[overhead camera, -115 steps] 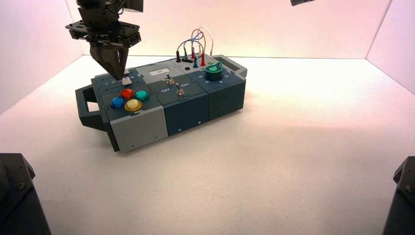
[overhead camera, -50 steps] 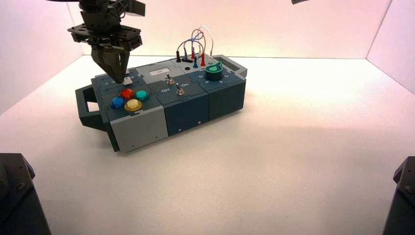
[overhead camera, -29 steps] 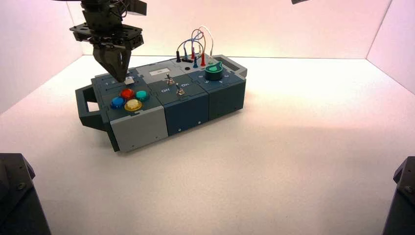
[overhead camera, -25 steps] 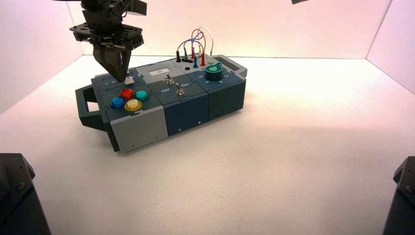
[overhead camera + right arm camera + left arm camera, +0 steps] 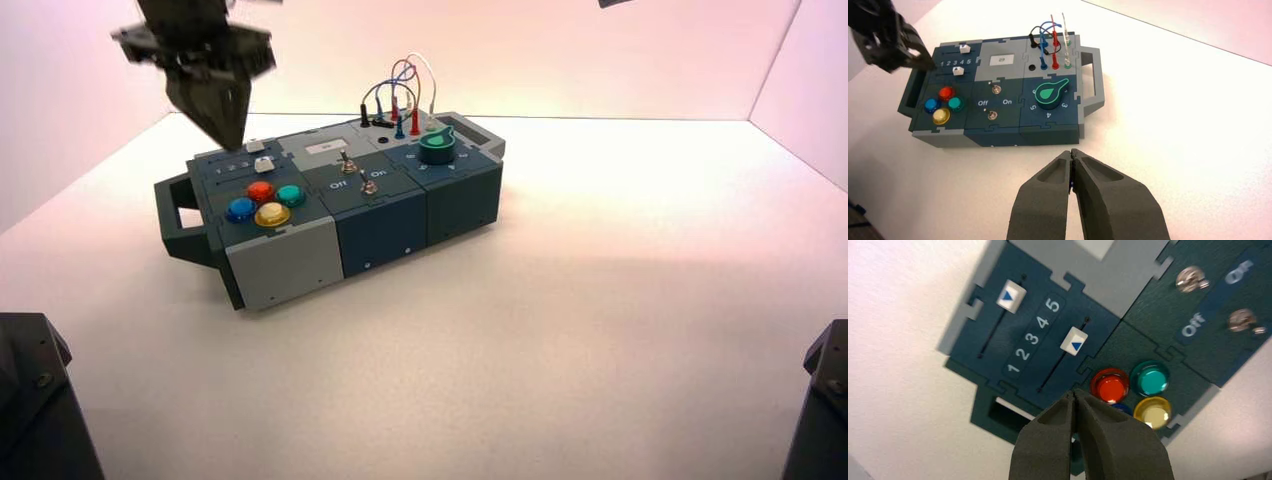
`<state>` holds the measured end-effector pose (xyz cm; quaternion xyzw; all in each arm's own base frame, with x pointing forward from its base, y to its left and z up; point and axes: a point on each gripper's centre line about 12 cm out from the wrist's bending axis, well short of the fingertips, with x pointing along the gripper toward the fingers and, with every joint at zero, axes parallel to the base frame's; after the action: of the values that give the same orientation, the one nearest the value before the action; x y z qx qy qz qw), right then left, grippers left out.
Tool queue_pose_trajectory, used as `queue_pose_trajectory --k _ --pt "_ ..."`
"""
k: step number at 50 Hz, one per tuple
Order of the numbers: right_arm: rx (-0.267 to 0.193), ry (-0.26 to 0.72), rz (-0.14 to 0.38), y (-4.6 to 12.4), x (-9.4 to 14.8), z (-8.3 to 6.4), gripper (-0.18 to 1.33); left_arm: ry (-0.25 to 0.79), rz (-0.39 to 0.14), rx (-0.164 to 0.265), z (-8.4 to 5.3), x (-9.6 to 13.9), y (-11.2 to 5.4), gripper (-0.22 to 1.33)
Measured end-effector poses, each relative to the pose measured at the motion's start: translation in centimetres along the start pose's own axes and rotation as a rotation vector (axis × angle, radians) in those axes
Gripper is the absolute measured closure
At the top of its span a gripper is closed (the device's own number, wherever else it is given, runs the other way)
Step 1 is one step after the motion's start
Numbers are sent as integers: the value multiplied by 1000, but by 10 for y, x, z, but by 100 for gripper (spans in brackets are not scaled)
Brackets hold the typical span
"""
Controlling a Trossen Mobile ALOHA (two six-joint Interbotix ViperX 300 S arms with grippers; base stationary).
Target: Move the bottom slider to position 4.
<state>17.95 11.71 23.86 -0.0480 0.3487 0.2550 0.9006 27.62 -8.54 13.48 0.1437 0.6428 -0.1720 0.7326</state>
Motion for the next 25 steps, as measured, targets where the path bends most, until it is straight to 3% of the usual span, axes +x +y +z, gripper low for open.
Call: queue_pose_trajectory --k 8,25 --pt "-2 0 0 0 0 0 129 -54 4 -5 1 -20 -1 128" --pt "0 6 0 0 0 -1 129 -294 18 -35 -6 -96 -7 127"
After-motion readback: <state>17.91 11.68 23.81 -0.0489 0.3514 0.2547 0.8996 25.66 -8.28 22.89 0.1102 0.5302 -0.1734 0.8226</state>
